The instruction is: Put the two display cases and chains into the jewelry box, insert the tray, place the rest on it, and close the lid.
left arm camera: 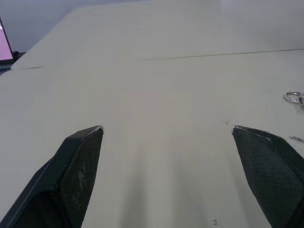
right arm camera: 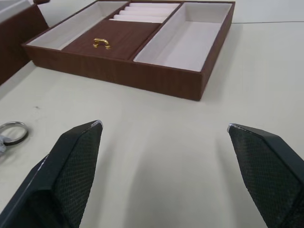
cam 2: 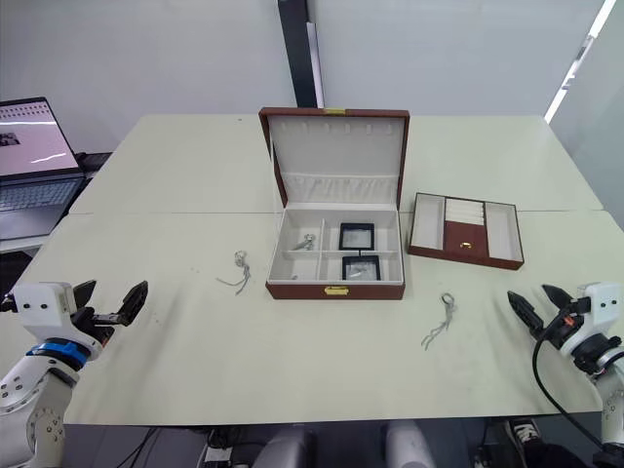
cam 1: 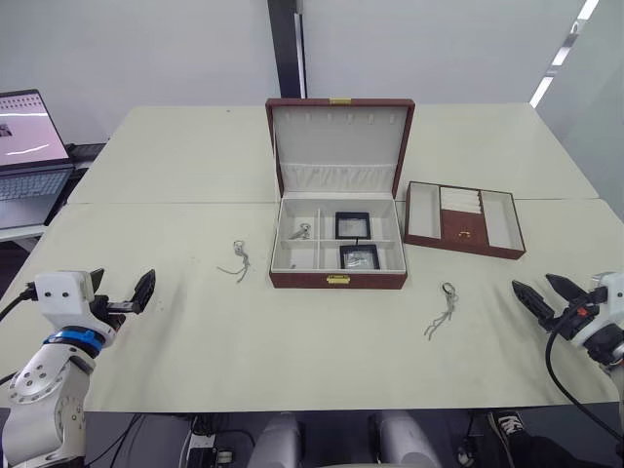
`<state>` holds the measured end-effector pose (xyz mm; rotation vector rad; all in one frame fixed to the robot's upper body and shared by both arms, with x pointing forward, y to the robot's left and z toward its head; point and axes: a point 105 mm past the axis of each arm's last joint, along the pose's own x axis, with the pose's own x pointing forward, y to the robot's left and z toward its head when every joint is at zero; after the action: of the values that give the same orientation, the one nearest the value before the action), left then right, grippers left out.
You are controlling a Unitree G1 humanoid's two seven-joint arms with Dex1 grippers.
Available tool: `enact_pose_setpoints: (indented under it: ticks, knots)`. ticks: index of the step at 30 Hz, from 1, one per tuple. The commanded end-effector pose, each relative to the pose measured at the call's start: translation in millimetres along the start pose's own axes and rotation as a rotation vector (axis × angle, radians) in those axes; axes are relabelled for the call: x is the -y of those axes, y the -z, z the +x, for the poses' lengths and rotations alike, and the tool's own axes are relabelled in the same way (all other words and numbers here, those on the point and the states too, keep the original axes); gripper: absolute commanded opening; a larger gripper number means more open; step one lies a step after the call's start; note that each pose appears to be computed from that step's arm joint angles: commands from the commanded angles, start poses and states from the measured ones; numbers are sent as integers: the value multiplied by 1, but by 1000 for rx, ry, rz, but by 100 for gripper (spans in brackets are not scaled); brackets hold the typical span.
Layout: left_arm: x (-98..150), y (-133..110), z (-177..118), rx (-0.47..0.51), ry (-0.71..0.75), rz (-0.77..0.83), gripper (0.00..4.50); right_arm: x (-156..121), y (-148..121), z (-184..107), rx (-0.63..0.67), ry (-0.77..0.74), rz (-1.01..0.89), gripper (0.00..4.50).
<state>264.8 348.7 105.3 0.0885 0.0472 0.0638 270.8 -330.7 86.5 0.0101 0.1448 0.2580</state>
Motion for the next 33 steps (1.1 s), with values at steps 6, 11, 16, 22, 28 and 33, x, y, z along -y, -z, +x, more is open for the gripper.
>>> enact_pose_setpoints:
  ticks: [6, 11, 16, 22, 28, 33]
  knots:
    - [-8, -10, -1, 41, -29, 19, 450, 6, -17, 1, 58, 12, -47, 448]
    - [2, -17, 4, 61, 22, 32, 450, 4, -25, 2, 64, -18, -67, 448]
    - [39, -42, 13, 114, 214, 68, 450, -7, -45, 9, 43, -152, -138, 448]
    - [100, -71, 14, 155, 542, 138, 450, -23, -69, 17, -100, -386, -287, 448]
    - [155, -90, 3, 193, 837, 186, 450, -20, -87, 31, -215, -509, -429, 448]
    - [195, -93, -17, 206, 1099, 230, 450, -20, -88, 50, -355, -611, -559, 448]
